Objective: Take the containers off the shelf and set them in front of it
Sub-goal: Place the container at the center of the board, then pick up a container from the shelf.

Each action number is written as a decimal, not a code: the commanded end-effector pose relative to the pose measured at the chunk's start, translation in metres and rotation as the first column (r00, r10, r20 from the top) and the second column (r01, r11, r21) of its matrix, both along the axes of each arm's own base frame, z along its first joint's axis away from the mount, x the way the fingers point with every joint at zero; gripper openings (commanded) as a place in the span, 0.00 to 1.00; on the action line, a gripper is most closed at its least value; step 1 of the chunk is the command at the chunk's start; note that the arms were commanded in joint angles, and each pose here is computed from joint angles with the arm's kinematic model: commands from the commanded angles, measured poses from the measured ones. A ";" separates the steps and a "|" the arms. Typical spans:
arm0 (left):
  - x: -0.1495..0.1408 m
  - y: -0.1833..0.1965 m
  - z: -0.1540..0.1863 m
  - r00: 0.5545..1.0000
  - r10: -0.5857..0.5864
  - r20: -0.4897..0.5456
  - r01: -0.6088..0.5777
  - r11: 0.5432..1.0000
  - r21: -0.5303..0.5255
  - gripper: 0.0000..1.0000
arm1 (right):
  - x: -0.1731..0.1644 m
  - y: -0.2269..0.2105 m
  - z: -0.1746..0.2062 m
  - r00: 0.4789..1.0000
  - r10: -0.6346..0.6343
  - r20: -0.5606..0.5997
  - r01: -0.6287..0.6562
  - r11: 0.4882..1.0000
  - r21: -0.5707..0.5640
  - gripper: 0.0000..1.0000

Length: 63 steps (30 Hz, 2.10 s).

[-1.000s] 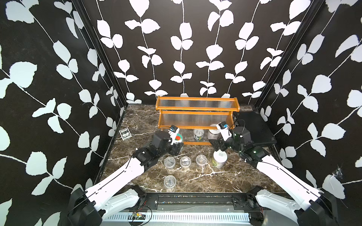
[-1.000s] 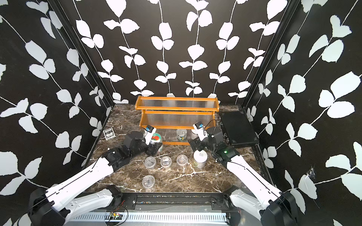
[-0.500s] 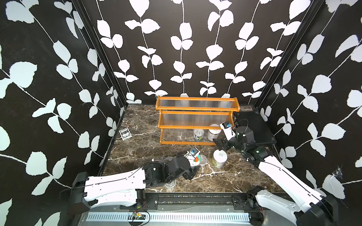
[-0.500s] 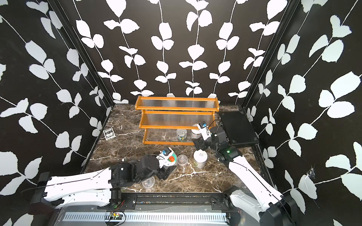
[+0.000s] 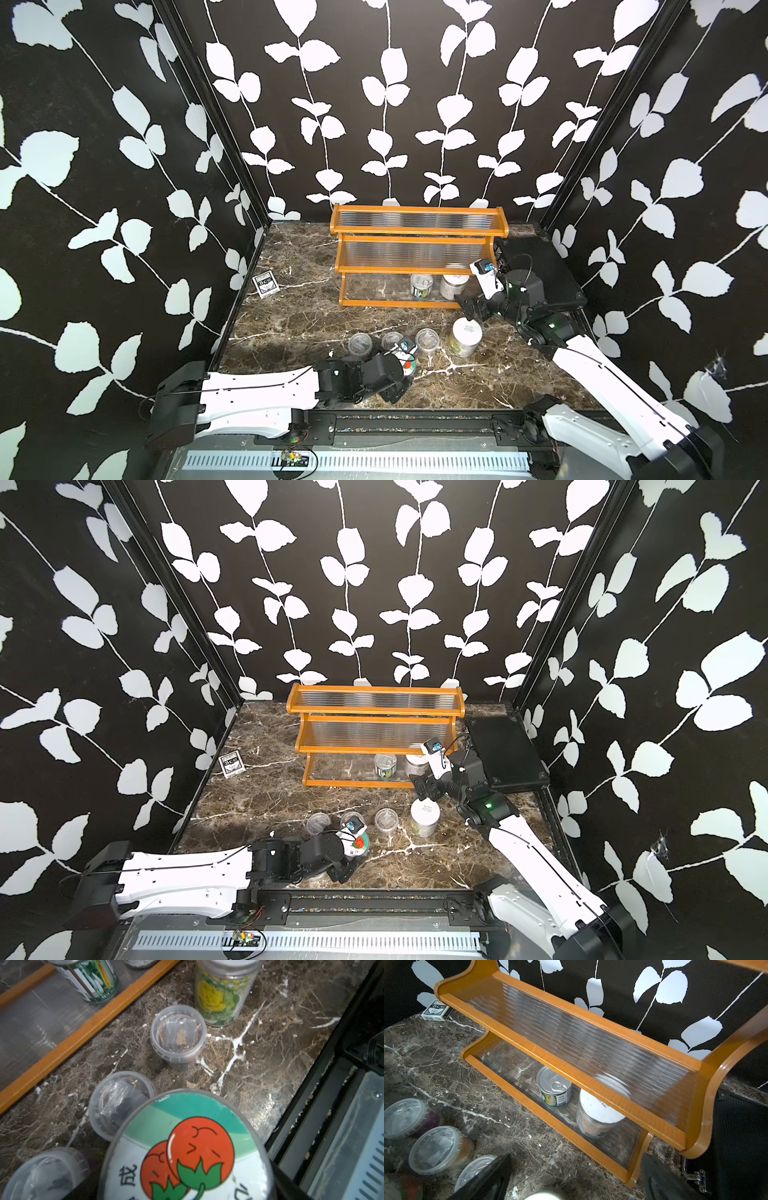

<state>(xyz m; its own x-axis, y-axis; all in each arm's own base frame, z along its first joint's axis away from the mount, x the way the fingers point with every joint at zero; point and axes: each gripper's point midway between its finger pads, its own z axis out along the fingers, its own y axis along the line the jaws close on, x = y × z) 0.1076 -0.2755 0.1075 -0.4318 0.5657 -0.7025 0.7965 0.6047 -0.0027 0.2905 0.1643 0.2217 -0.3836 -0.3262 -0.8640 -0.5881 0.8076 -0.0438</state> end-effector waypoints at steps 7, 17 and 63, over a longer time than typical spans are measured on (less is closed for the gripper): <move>-0.015 -0.005 -0.011 0.996 -0.048 -0.070 0.045 0.998 -0.050 0.74 | -0.001 -0.003 0.011 1.000 -0.001 0.031 0.001 1.000 0.005 1.00; -0.015 0.008 -0.029 0.996 -0.035 -0.078 0.034 0.999 -0.015 0.81 | 0.001 0.000 0.013 1.000 0.010 0.028 -0.010 1.000 0.011 1.00; 0.047 0.020 0.065 0.999 -0.040 0.013 0.041 0.998 -0.042 0.99 | -0.019 0.079 -0.036 0.973 -0.005 -0.231 0.044 0.985 0.165 1.00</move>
<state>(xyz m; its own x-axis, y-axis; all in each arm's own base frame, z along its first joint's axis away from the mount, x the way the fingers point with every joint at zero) 0.1528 -0.2609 0.1634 -0.4114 0.5508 -0.7262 0.8034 0.5954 -0.0035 0.2614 0.2328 0.1880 -0.5441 -0.2653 -0.7959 -0.6320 0.7536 0.1808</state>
